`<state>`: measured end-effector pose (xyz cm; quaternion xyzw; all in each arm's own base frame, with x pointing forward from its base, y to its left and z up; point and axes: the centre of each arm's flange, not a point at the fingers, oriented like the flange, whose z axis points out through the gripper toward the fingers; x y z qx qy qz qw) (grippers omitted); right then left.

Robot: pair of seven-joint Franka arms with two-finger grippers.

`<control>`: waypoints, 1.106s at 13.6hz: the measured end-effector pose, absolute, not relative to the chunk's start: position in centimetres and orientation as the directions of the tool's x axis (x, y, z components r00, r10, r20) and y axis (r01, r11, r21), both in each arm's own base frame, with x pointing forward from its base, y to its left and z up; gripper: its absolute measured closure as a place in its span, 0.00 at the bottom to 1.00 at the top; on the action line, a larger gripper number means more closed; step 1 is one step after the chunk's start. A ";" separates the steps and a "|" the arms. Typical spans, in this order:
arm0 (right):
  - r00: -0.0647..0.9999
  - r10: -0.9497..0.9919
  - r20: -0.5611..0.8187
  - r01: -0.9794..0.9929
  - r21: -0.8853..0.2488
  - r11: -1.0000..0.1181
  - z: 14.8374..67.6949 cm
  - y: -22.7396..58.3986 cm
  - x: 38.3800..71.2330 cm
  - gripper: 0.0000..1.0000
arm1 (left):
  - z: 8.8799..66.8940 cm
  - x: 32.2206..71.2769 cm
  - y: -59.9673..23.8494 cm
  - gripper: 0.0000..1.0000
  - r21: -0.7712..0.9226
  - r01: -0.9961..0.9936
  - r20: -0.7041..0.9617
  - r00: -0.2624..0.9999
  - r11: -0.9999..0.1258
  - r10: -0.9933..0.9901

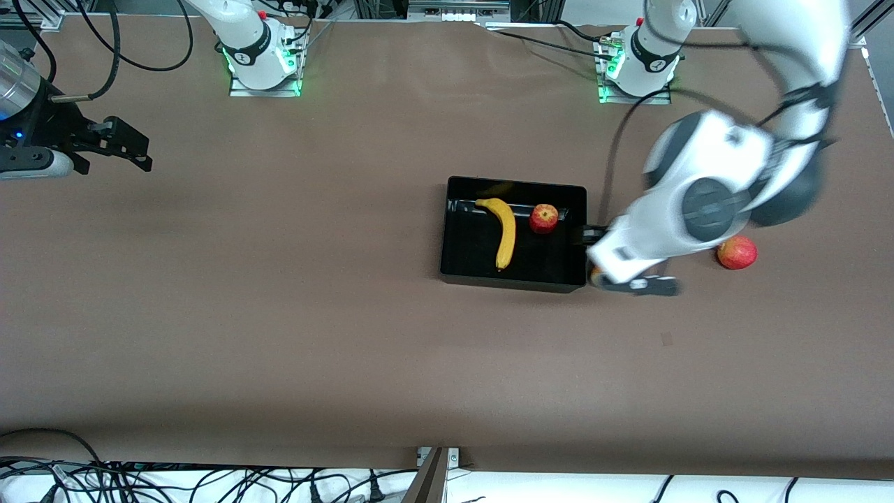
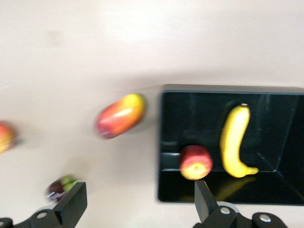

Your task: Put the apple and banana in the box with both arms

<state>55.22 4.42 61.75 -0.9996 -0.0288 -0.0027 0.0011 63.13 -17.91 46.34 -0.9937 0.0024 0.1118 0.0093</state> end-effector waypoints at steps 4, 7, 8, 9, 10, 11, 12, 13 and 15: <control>0.998 0.057 0.006 0.057 -0.002 -0.998 61.8 4.4 55.2 0.00 | 56.4 61.1 -10.6 0.00 -0.072 0.122 -0.117 0.985 -0.990 0.130; 0.998 0.058 0.006 0.058 -0.002 -0.998 61.8 4.4 55.2 0.00 | 60.6 59.1 -6.6 0.00 -0.085 0.126 -0.057 0.990 -0.988 0.131; 0.998 0.058 0.006 0.058 -0.002 -0.998 61.8 4.4 55.2 0.00 | 61.4 58.5 -5.6 0.00 -0.084 0.127 -0.033 0.991 -0.988 0.131; 0.998 0.058 0.006 0.058 -0.002 -0.998 61.8 4.4 55.2 0.00 | 61.7 57.9 -4.5 0.00 -0.075 0.135 -0.016 0.991 -0.988 0.136; 0.998 0.058 0.006 0.058 -0.002 -0.998 61.8 4.4 55.2 0.00 | 61.5 57.2 -3.3 0.00 -0.057 0.137 -0.009 0.990 -0.989 0.138; 0.998 0.058 0.006 0.058 -0.002 -0.998 61.8 4.4 55.2 0.00 | 61.3 56.3 -2.2 0.00 -0.041 0.132 -0.010 0.991 -0.990 0.133; 0.998 0.058 0.006 0.058 -0.002 -0.998 61.8 4.4 55.2 0.00 | 61.3 55.3 -1.3 0.00 -0.030 0.118 -0.012 0.993 -0.993 0.118; 0.998 0.058 0.006 0.058 -0.002 -0.998 61.8 4.4 55.2 0.00 | 61.6 54.5 -0.9 0.00 -0.025 0.108 -0.008 0.994 -0.994 0.108; 0.998 0.058 0.006 0.058 -0.002 -0.998 61.8 4.4 55.2 0.00 | 62.0 53.7 -1.2 0.00 -0.024 0.095 -0.001 0.995 -0.995 0.095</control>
